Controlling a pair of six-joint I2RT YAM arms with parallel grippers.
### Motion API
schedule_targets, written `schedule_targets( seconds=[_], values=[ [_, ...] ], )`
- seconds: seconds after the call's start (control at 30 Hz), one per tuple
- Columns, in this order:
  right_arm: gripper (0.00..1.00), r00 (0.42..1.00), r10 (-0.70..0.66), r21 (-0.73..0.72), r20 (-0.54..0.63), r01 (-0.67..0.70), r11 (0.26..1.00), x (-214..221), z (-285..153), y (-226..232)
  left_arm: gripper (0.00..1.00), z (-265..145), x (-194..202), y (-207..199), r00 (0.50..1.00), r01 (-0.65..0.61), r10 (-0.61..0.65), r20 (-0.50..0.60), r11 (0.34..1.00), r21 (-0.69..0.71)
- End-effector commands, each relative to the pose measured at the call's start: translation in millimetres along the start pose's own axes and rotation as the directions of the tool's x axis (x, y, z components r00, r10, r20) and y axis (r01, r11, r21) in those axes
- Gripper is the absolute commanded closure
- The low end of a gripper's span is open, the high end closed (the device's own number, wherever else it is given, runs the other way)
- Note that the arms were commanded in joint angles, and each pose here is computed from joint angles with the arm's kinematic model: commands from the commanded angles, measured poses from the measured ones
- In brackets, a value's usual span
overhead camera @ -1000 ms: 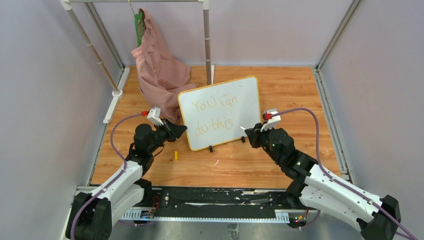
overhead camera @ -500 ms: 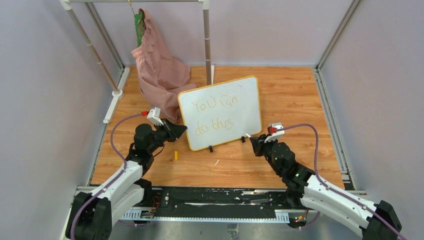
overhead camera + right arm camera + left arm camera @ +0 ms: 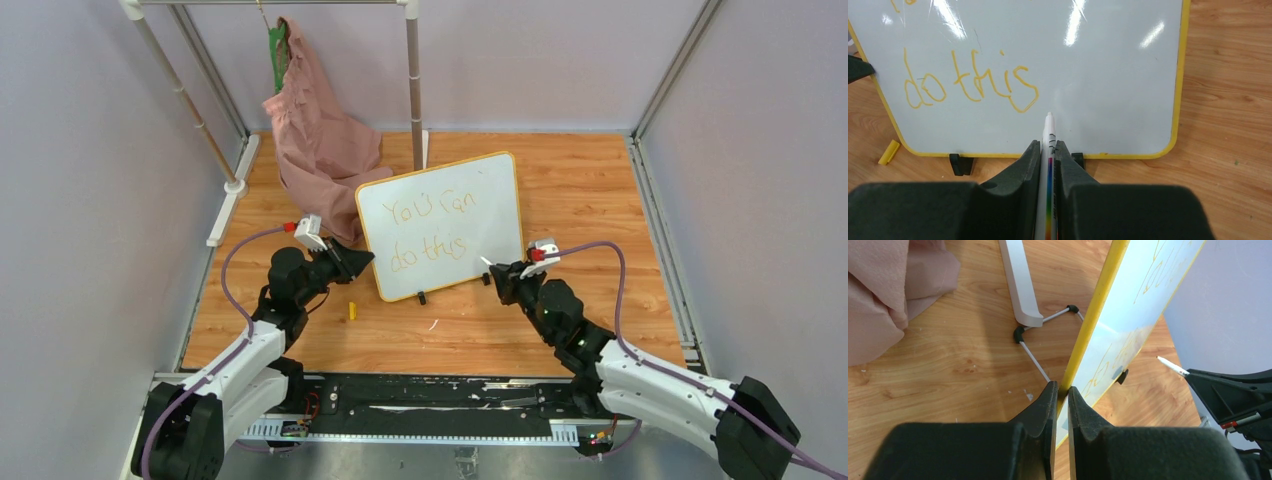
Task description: Write a sentence on the whiteboard
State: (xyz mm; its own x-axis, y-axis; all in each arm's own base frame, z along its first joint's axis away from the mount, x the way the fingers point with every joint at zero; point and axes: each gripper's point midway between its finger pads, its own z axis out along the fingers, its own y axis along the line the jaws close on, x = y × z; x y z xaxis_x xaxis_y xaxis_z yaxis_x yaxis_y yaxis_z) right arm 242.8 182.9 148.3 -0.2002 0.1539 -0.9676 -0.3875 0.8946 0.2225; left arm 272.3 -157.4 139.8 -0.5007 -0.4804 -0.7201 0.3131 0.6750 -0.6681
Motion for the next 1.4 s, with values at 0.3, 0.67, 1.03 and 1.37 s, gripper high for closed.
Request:
schedule_targets(
  seconds=[0.3, 0.67, 1.03, 1.37],
  values=[
    [1.00, 0.990, 0.066, -0.052, 0.123, -0.060, 0.997, -46.1, 20.0, 21.3, 1.00, 0.6, -9.0, -8.8, 0.999, -0.017, 0.015, 0.038, 0.999, 0.034],
    [1.00, 0.996, 0.048, -0.020, 0.075, -0.047, 0.999, -37.1, 27.8, 17.9, 1.00, -0.3, -9.6, -9.7, 0.999, -0.019, 0.017, 0.043, 0.999, 0.037],
    [1.00, 0.998, 0.048, -0.010, 0.049, -0.048, 0.999, -26.6, 31.2, 14.4, 1.00, -0.4, -9.9, -10.2, 0.999, -0.017, 0.016, 0.043, 0.999, 0.039],
    [1.00, 0.997, 0.055, -0.004, 0.045, -0.055, 0.998, -24.0, 33.3, 12.5, 1.00, -0.5, -9.5, -10.1, 0.999, -0.017, 0.016, 0.042, 0.999, 0.039]
  ],
)
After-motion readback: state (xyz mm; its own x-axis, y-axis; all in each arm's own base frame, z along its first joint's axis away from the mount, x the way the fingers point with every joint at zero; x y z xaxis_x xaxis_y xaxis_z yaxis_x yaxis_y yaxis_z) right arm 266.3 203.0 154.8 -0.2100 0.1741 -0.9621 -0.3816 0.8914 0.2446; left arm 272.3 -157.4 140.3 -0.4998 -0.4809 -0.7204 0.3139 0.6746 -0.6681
